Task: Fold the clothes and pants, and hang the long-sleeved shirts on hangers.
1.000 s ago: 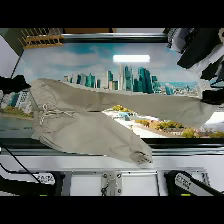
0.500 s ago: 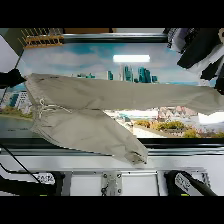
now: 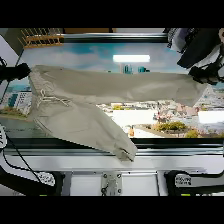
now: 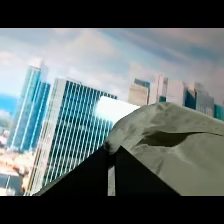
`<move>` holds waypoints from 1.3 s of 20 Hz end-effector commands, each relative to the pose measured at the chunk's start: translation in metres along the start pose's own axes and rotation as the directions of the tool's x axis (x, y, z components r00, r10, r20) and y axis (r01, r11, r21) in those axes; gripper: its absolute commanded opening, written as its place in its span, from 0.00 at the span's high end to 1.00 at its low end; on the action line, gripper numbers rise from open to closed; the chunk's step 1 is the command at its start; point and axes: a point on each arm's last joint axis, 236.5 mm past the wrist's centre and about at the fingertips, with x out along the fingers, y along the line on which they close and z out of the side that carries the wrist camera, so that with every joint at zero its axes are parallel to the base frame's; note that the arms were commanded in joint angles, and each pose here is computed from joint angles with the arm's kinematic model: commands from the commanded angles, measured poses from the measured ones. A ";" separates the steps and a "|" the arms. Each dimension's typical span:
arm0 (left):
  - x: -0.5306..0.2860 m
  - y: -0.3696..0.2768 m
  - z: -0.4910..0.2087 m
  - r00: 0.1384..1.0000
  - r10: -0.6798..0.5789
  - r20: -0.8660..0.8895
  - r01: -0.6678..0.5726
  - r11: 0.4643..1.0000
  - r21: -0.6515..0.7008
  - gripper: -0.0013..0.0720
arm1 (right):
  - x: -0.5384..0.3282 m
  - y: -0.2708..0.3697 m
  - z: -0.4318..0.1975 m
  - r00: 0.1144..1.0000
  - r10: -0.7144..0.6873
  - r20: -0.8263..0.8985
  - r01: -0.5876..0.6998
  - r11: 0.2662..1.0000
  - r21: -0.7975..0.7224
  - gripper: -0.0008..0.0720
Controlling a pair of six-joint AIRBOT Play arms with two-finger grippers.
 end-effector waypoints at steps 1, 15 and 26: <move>0.031 -0.004 0.025 0.989 0.033 0.145 -0.030 0.999 -0.022 0.67 | 0.042 0.027 0.057 0.972 0.060 0.227 -0.088 0.989 0.117 0.87; -0.071 0.101 -0.107 0.911 0.233 -0.340 -0.307 0.934 -0.184 0.00 | -0.090 0.054 0.019 0.990 0.125 0.067 -0.108 0.972 -0.207 0.23; -0.048 0.098 -0.263 0.882 0.093 -0.462 -0.312 0.849 -0.426 0.00 | -0.109 0.121 -0.150 0.950 0.241 -0.198 -0.293 0.906 -0.304 0.39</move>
